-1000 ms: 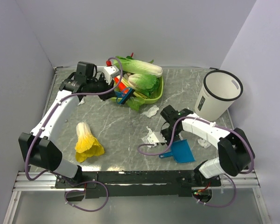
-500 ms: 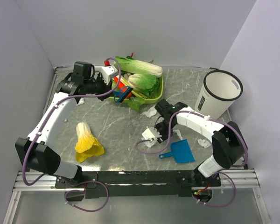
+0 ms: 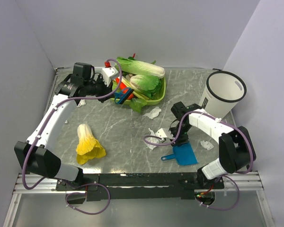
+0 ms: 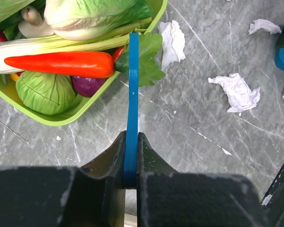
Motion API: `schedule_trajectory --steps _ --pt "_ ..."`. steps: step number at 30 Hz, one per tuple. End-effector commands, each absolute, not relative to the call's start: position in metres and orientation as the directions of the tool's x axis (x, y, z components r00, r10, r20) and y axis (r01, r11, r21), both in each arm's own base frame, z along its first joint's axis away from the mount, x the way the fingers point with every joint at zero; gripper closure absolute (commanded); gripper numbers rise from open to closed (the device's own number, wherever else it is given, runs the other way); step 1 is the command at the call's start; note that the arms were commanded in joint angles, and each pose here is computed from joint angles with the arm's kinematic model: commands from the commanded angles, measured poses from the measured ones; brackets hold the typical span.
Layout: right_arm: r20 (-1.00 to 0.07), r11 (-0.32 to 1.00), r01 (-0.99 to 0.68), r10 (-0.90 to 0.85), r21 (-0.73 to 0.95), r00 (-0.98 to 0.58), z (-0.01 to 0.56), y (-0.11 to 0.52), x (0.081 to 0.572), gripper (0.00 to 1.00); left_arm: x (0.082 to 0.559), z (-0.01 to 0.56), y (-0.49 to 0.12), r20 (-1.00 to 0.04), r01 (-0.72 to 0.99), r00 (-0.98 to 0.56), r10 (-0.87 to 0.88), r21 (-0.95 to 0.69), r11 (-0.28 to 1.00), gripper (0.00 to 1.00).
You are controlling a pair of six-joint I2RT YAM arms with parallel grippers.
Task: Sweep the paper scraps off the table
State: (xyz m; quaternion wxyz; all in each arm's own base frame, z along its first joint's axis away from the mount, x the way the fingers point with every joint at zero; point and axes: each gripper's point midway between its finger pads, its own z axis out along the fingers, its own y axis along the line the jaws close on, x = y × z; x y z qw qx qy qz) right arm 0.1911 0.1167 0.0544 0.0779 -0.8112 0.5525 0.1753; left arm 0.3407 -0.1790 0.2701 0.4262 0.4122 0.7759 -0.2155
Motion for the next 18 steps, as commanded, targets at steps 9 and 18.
schedule_trajectory --steps 9,18 --pt "-0.364 -0.398 -0.913 -0.866 0.088 0.343 0.034 0.146 0.194 0.57 0.344 0.284 -0.179 -0.853 0.831 -0.250 0.458 0.054 0.554 0.99" --pt "-0.338 -0.435 -0.894 -0.862 0.105 0.379 0.038 0.140 0.190 0.60 0.342 0.282 -0.178 -0.850 0.832 -0.253 0.461 0.052 0.552 0.99"
